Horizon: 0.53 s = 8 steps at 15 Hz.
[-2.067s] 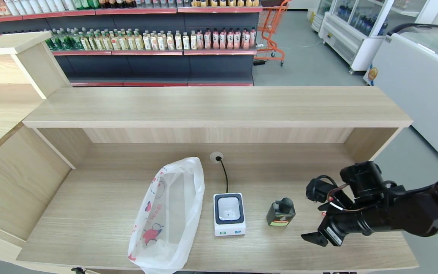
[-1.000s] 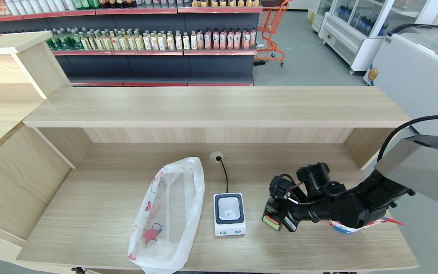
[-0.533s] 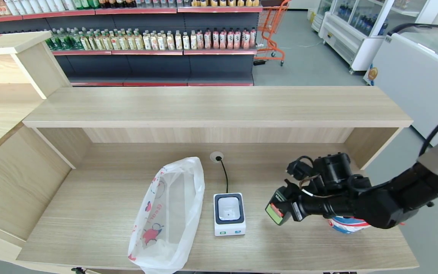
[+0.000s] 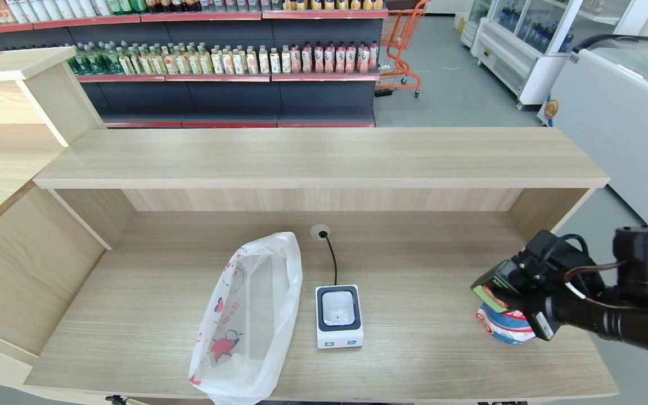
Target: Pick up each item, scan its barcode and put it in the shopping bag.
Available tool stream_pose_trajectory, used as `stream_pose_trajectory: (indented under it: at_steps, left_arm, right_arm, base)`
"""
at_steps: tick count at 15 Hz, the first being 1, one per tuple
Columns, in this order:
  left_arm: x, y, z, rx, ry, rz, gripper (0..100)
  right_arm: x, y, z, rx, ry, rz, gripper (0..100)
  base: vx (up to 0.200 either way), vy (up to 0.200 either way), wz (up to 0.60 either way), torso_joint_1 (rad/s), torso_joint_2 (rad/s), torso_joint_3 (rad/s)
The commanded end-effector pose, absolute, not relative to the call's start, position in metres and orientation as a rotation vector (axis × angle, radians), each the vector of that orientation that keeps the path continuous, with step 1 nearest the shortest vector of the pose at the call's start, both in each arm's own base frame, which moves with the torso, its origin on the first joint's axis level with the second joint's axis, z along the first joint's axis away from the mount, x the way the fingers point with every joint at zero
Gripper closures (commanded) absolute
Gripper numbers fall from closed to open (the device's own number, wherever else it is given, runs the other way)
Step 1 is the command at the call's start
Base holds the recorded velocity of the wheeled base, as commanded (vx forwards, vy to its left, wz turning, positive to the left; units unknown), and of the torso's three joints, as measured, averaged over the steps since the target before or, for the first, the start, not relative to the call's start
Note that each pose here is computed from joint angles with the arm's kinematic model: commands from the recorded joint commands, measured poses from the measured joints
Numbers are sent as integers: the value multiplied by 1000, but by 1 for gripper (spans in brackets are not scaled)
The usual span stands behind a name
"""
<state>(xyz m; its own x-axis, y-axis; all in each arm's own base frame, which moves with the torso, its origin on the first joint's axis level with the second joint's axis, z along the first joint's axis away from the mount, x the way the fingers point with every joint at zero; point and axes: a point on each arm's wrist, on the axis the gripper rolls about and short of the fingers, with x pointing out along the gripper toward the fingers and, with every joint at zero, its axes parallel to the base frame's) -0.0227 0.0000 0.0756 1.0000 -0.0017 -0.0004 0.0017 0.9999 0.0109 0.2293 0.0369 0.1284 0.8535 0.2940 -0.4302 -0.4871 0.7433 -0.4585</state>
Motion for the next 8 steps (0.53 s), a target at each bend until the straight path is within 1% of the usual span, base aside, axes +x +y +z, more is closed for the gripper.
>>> stream_pose_trajectory:
  at_steps: [1,2,4,6,8]
  left_arm:
    - [-23,0,76,11,0,-2,0]
    - [-23,0,76,11,0,-2,0]
    - [-23,0,76,11,0,-2,0]
    - [-23,0,76,11,0,-2,0]
    - [-23,0,76,11,0,-2,0]
  right_arm:
    - [207,23,140,-654,249,387,100]
    - [205,23,147,-699,178,413,100]
    - [207,13,155,-906,55,418,100]
    - [207,9,155,-1058,-98,560,100]
    - [204,2,161,-1249,-326,691,100]
  base:
    - [0,0,0,0,0,0]
    - [0,0,0,0,0,0]
    - [0,0,0,0,0,0]
    - [0,0,0,0,0,0]
    - [0,0,0,0,0,0]
